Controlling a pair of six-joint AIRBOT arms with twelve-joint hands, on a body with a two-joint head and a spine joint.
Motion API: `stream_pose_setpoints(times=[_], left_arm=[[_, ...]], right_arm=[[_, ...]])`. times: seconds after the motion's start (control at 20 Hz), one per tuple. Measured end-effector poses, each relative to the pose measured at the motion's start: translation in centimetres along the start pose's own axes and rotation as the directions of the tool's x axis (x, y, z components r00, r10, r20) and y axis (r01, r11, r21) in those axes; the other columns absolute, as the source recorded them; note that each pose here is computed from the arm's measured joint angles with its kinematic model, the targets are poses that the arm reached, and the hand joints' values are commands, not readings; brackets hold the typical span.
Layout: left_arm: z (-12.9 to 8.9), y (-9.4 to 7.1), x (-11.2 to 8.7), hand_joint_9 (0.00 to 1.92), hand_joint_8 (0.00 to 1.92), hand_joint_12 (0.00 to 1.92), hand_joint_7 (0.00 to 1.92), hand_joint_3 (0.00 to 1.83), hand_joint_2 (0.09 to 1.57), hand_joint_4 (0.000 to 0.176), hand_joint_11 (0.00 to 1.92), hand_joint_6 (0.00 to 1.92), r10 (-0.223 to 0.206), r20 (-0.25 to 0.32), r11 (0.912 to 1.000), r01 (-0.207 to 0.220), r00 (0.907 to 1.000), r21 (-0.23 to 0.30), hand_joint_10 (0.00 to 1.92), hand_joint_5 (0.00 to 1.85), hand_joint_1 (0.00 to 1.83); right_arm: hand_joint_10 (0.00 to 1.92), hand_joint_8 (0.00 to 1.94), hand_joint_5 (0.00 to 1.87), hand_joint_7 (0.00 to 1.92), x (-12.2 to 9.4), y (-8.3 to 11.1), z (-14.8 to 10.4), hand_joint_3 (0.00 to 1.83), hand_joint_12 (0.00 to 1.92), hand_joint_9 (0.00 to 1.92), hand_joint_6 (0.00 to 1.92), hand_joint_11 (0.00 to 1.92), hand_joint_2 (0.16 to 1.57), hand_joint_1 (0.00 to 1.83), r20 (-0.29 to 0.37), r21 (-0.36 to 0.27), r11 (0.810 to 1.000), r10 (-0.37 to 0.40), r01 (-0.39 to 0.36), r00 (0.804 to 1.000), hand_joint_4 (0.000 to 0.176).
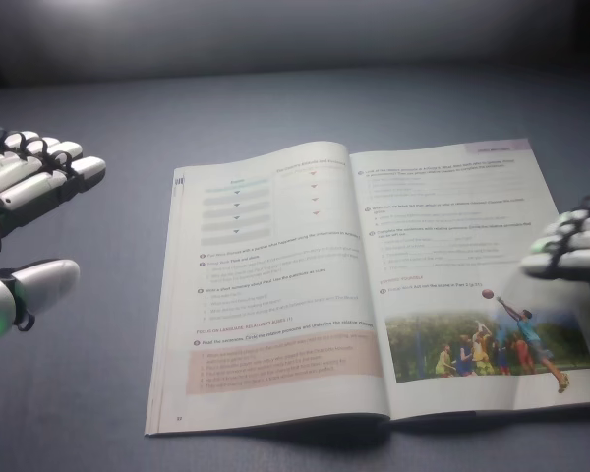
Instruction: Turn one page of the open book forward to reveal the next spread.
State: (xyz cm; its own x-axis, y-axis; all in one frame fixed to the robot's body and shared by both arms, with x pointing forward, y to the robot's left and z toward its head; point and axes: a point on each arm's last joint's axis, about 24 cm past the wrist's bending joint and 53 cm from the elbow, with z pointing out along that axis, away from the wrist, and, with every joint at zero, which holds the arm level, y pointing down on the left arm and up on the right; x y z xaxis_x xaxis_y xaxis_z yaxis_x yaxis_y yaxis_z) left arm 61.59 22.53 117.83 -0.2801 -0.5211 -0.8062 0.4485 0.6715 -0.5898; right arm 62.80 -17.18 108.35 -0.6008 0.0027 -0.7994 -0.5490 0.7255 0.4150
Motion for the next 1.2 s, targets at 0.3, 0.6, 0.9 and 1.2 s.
stream_pose_setpoints(times=[0.3, 0.6, 0.9, 1.2], left_arm=[[0.0, -0.2, -0.1, 0.00, 0.00, 0.00, 0.00, 0.01, 1.50, 0.000, 0.00, 0.00, -0.003, 0.004, 1.0000, 0.003, 1.0000, 0.007, 0.00, 0.05, 0.00], [0.0, -0.2, -0.1, 0.00, 0.00, 0.00, 0.00, 0.00, 1.49, 0.000, 0.00, 0.00, -0.010, 0.008, 0.9999, 0.010, 0.9999, 0.007, 0.00, 0.05, 0.00], [0.0, -0.3, -0.5, 0.00, 0.00, 0.00, 0.00, 0.00, 1.49, 0.000, 0.00, 0.00, -0.016, 0.024, 0.9998, 0.016, 0.9996, 0.015, 0.00, 0.05, 0.00], [0.0, -0.4, -0.6, 0.00, 0.00, 0.00, 0.00, 0.00, 1.47, 0.000, 0.00, 0.00, -0.018, 0.028, 0.9997, 0.018, 0.9994, 0.017, 0.00, 0.06, 0.00]], right_arm=[[0.00, 0.00, 0.02, 0.01, 2.0, 0.0, 1.5, 0.00, 0.01, 0.01, 0.01, 0.03, 1.19, 0.00, -0.076, -0.013, 1.000, 0.002, -0.003, 0.997, 0.000], [0.00, 0.00, 0.04, 0.02, 1.6, 1.9, 3.7, 0.00, 0.01, 0.01, 0.00, 0.02, 1.16, 0.00, -0.056, -0.067, 0.997, 0.024, -0.028, 0.998, 0.000], [0.00, 0.00, 0.02, 0.02, -1.0, 4.4, 5.4, 0.00, 0.00, 0.00, 0.00, 0.00, 1.18, 0.00, 0.026, -0.146, 0.988, 0.054, -0.049, 0.998, 0.000], [0.00, 0.00, 0.00, 0.01, -2.4, 10.1, 7.7, 0.01, 0.00, 0.00, 0.00, 0.00, 1.22, 0.00, 0.068, -0.319, 0.943, 0.118, -0.091, 0.991, 0.000]])
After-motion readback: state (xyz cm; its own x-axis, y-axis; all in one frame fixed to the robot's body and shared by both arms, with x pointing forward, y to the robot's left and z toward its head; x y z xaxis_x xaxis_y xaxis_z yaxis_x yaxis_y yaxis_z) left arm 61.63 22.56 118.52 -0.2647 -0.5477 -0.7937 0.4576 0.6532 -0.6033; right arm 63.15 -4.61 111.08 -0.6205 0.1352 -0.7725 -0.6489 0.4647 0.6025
